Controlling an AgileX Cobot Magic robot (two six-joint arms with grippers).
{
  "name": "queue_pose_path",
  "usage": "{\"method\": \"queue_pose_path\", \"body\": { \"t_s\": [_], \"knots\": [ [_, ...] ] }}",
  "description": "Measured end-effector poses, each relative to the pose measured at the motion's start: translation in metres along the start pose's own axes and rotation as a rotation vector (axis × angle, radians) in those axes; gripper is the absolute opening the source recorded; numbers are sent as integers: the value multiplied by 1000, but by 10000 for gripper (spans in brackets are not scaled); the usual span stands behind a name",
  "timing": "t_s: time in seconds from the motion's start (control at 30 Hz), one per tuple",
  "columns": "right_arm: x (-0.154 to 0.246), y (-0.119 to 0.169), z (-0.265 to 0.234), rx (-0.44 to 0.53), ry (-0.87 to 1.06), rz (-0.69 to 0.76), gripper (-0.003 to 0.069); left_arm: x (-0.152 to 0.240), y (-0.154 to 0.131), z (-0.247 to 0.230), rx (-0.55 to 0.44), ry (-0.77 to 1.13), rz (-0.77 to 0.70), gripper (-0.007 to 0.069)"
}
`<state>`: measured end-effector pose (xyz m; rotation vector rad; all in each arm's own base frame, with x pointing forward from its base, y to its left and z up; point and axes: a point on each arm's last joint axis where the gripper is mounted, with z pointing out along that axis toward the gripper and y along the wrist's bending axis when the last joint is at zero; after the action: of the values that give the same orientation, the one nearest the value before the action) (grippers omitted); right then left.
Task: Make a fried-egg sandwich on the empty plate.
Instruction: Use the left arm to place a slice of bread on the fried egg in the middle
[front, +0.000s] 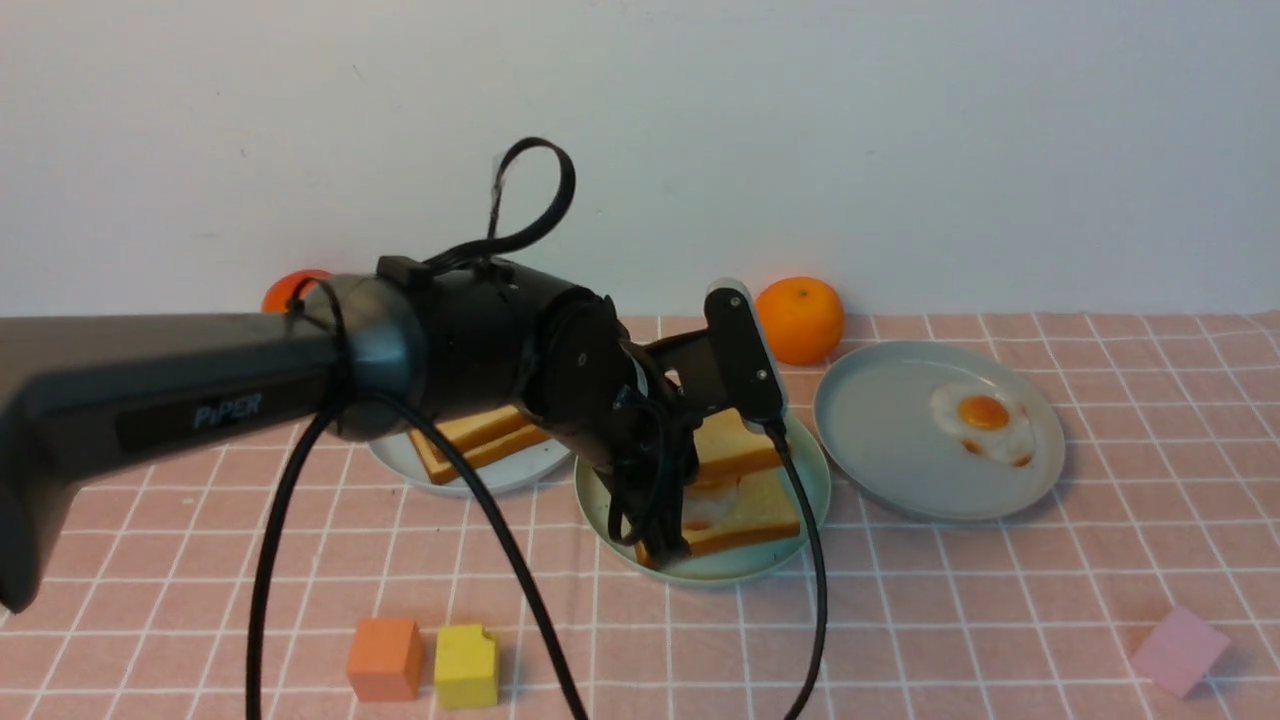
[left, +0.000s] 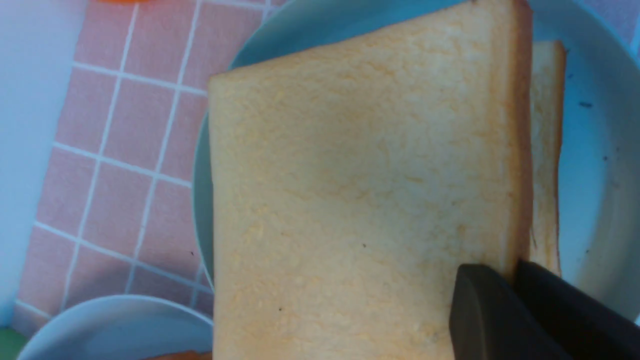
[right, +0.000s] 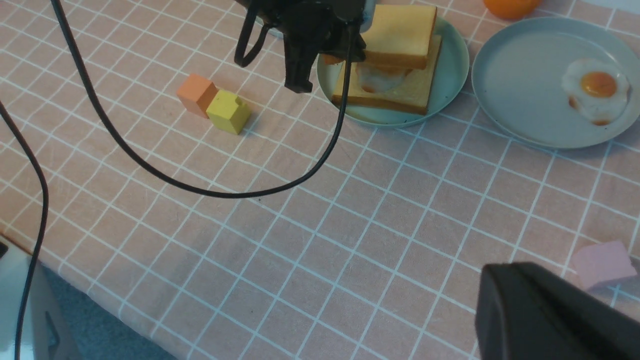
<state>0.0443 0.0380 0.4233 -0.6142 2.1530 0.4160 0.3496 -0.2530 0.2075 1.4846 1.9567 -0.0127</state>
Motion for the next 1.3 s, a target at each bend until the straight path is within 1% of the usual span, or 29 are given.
{"method": "queue_pose_path", "body": {
  "t_s": [0.4, 0.47, 0.53, 0.57, 0.63, 0.67, 0.73, 0.77, 0.8, 0.9, 1.03, 1.2, 1.3],
  "knots": [
    [0, 0, 0, 0, 0, 0, 43, 8, -5, 16, 26, 40, 26, 61],
    [0, 0, 0, 0, 0, 0, 45, 8, -5, 17, 26, 41, 27, 78],
    [0, 0, 0, 0, 0, 0, 47, 8, -6, 17, 28, 42, 27, 123],
    [0, 0, 0, 0, 0, 0, 47, 8, -6, 17, 28, 42, 27, 127],
    [0, 0, 0, 0, 0, 0, 50, 8, -6, 17, 29, 44, 27, 176],
    [0, 0, 0, 0, 0, 0, 51, 9, -6, 16, 31, 45, 27, 221],
    [0, 0, 0, 0, 0, 0, 54, 9, -6, 17, 34, 48, 24, 278],
    [0, 0, 0, 0, 0, 0, 54, 9, -6, 17, 34, 47, 24, 283],
    [0, 0, 0, 0, 0, 0, 55, 9, -7, 17, 38, 47, 16, 320],
    [0, 0, 0, 0, 0, 0, 57, 7, -7, 16, 46, 35, -16, 387],
    [0, 0, 0, 0, 0, 0, 62, 3, -7, 10, 53, 9, -64, 429],
    [0, 0, 0, 0, 0, 0, 64, -1, -5, 0, 56, -10, -88, 436],
    [0, 0, 0, 0, 0, 0, 64, -7, -3, -16, 63, -30, -110, 430]
  ]
}}
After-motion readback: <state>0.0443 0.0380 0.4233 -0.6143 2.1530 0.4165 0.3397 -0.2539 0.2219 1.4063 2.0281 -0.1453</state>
